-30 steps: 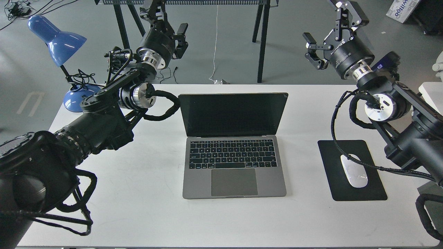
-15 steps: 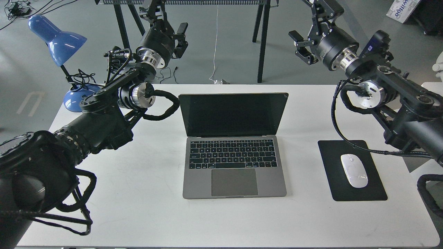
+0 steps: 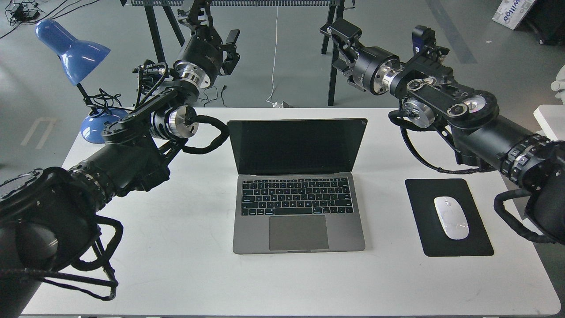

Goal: Close notebook with right arm
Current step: 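Swing the right gripper over the top edge of the laptop screen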

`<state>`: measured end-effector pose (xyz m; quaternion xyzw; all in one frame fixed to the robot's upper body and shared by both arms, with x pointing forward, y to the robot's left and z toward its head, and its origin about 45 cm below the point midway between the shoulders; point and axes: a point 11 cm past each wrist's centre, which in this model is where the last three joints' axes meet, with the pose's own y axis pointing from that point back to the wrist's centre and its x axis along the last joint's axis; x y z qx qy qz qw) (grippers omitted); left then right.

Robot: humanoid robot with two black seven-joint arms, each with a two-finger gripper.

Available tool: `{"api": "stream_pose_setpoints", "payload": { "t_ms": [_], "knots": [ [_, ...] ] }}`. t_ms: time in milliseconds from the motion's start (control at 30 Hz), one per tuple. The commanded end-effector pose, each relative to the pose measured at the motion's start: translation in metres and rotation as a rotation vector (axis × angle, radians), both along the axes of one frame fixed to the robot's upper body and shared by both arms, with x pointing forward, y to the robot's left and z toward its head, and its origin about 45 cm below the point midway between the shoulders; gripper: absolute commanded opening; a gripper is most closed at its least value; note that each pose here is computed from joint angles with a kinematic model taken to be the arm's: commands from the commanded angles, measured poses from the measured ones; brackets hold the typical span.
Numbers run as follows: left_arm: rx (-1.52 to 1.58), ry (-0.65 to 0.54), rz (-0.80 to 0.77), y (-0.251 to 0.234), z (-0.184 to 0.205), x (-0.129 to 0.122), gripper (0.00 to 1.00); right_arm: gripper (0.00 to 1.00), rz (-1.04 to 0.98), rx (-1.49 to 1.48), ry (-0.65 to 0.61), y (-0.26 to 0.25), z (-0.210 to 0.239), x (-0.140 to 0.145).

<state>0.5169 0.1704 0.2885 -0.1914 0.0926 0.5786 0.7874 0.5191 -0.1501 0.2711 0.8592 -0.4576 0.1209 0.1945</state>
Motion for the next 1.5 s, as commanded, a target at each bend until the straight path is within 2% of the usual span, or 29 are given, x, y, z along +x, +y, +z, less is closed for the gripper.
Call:
{"api": "stream_pose_setpoints", "payload": {
  "t_ms": [0, 533, 1100, 1467],
  "knots": [
    [0.000, 0.000, 0.000, 0.000, 0.000, 0.000, 1.00, 1.00, -0.023, -0.068, -0.003, 0.003, -0.011, 0.004],
    [-0.001, 0.000, 0.000, 0.000, 0.000, 0.000, 1.00, 1.00, -0.018, -0.058, 0.029, 0.000, -0.025, -0.002],
    [-0.002, 0.000, 0.001, 0.000, 0.000, 0.000, 1.00, 1.00, 0.154, 0.013, 0.083, 0.056, -0.032, -0.031],
    [-0.003, -0.001, 0.003, 0.001, 0.001, 0.000, 1.00, 1.00, 0.229, 0.031, 0.121, 0.074, -0.040, -0.047]
  ]
}}
